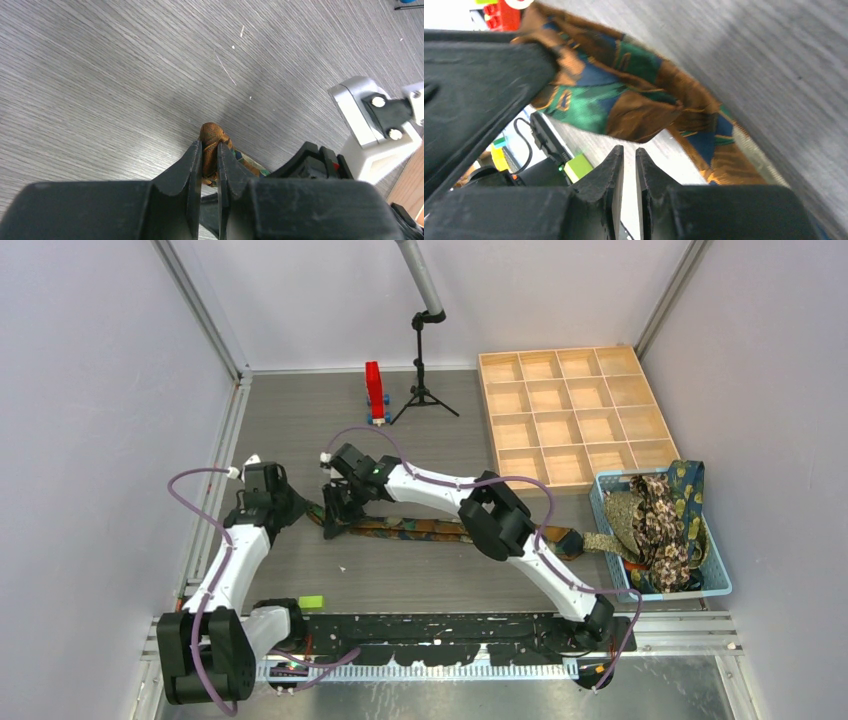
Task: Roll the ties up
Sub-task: Roll the tie at the center of the board.
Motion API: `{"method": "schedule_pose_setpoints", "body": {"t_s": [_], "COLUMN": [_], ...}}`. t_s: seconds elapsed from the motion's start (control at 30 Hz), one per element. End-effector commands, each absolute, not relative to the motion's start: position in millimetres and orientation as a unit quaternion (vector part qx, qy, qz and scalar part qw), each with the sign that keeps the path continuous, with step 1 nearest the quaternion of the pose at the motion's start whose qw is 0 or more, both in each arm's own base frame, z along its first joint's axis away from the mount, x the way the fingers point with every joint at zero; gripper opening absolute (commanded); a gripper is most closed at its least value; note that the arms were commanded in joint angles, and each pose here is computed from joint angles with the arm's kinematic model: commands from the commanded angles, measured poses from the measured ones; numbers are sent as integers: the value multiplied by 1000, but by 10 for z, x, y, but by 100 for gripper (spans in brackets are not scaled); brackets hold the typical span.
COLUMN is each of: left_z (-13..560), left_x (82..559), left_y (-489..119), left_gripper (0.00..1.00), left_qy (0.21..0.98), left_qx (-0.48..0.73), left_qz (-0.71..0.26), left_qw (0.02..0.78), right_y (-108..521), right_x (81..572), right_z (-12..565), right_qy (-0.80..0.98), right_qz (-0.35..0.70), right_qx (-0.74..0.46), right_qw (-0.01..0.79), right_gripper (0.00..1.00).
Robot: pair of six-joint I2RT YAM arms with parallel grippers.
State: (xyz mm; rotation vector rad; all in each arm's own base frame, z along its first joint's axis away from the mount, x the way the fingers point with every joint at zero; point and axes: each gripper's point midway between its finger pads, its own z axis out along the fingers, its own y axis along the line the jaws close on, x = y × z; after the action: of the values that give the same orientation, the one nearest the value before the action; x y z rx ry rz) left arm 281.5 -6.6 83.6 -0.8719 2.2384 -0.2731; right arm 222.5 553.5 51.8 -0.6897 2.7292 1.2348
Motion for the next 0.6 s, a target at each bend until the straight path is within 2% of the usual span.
{"method": "schedule_pose_setpoints", "body": {"t_s": [0.0, 0.4, 0.57], "left_z": [1002, 1041, 1039], "left_x": [2893, 2849, 2860], "left_y": [-86, -160, -149], "left_gripper": [10, 9, 9], "left_qy": [856, 857, 856], "left_qx": [-329, -320, -321], "left_qz": [-119, -138, -136], "left_qw": [381, 380, 381], "right_y": [5680, 5668, 5654], "right_x": [2416, 2727, 2679], "right_z": [669, 672, 691], "right_qy": [882, 891, 888], "right_qz": [417, 408, 415], "right_qx": [-207, -172, -178], "right_qw": [70, 102, 90], "right_gripper": [20, 19, 19]}}
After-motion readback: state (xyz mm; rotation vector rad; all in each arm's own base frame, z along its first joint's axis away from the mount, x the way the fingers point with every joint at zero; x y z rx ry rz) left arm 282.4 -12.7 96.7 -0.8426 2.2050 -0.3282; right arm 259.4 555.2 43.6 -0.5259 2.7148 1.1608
